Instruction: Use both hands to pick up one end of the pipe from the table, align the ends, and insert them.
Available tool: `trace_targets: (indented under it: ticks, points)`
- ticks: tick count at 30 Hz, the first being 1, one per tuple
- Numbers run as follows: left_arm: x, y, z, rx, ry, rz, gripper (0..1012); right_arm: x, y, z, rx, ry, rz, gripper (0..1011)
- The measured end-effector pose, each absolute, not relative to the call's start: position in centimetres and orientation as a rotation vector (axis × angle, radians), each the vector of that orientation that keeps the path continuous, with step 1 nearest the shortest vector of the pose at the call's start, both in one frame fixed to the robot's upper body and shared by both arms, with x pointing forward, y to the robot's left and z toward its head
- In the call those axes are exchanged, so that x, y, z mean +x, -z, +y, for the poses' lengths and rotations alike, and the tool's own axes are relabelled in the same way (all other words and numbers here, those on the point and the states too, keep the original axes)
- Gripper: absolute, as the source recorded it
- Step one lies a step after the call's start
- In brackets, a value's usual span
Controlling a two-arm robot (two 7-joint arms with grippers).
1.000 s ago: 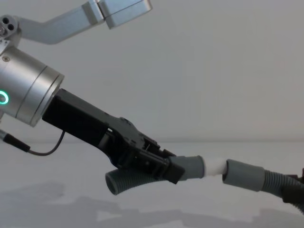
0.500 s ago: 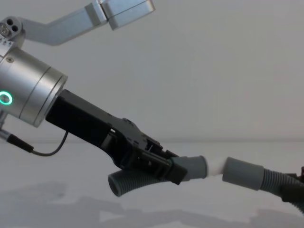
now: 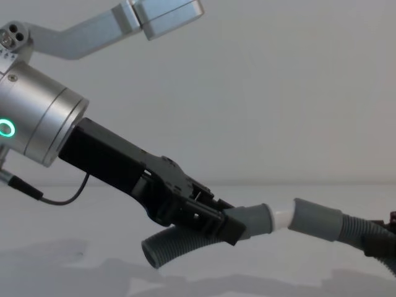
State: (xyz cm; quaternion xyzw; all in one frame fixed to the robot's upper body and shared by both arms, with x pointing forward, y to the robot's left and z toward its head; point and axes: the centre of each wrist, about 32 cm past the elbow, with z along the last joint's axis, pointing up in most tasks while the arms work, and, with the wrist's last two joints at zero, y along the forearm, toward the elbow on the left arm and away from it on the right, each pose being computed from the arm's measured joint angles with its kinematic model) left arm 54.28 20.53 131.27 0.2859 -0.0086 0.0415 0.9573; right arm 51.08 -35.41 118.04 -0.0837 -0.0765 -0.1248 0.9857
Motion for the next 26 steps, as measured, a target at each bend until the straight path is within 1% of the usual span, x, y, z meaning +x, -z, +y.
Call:
trace_targets:
  ticks: [26]
  points:
    - [54.15,-131.46,20.42,0.599,-0.097,-0.014,349,51.04,-118.39,-35.56,-0.172,0.218,-0.165,132]
